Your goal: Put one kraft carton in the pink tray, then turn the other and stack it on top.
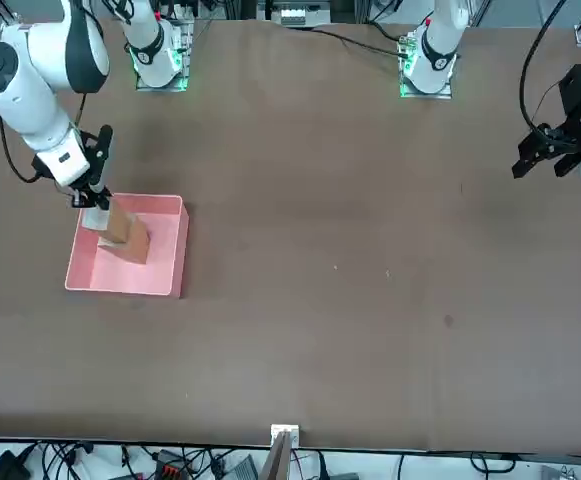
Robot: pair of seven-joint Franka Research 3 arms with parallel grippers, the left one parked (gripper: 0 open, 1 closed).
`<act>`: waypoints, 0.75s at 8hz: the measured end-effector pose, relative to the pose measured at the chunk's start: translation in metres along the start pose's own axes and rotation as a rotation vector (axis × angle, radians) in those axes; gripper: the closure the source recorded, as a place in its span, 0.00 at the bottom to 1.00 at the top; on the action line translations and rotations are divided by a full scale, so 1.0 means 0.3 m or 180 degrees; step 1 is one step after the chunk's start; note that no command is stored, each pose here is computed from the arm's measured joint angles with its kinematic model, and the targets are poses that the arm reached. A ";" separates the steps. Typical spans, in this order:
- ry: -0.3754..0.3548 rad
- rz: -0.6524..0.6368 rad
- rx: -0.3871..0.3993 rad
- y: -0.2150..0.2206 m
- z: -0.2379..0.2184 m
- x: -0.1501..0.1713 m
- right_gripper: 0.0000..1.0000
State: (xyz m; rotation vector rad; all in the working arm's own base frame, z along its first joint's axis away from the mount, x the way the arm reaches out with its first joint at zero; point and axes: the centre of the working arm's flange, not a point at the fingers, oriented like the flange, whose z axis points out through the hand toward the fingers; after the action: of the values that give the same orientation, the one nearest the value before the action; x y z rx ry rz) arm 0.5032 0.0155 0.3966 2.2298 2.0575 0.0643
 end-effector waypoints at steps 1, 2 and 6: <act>-0.0006 0.0035 0.0023 -0.002 0.027 -0.019 0.86; -0.0013 0.0062 0.0038 0.001 0.050 -0.033 0.70; -0.0020 0.0270 0.0029 0.030 0.014 -0.047 0.01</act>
State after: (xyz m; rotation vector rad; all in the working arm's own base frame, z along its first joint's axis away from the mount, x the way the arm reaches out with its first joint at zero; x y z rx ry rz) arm 0.5116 0.0007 0.3940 2.3189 1.9633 0.0549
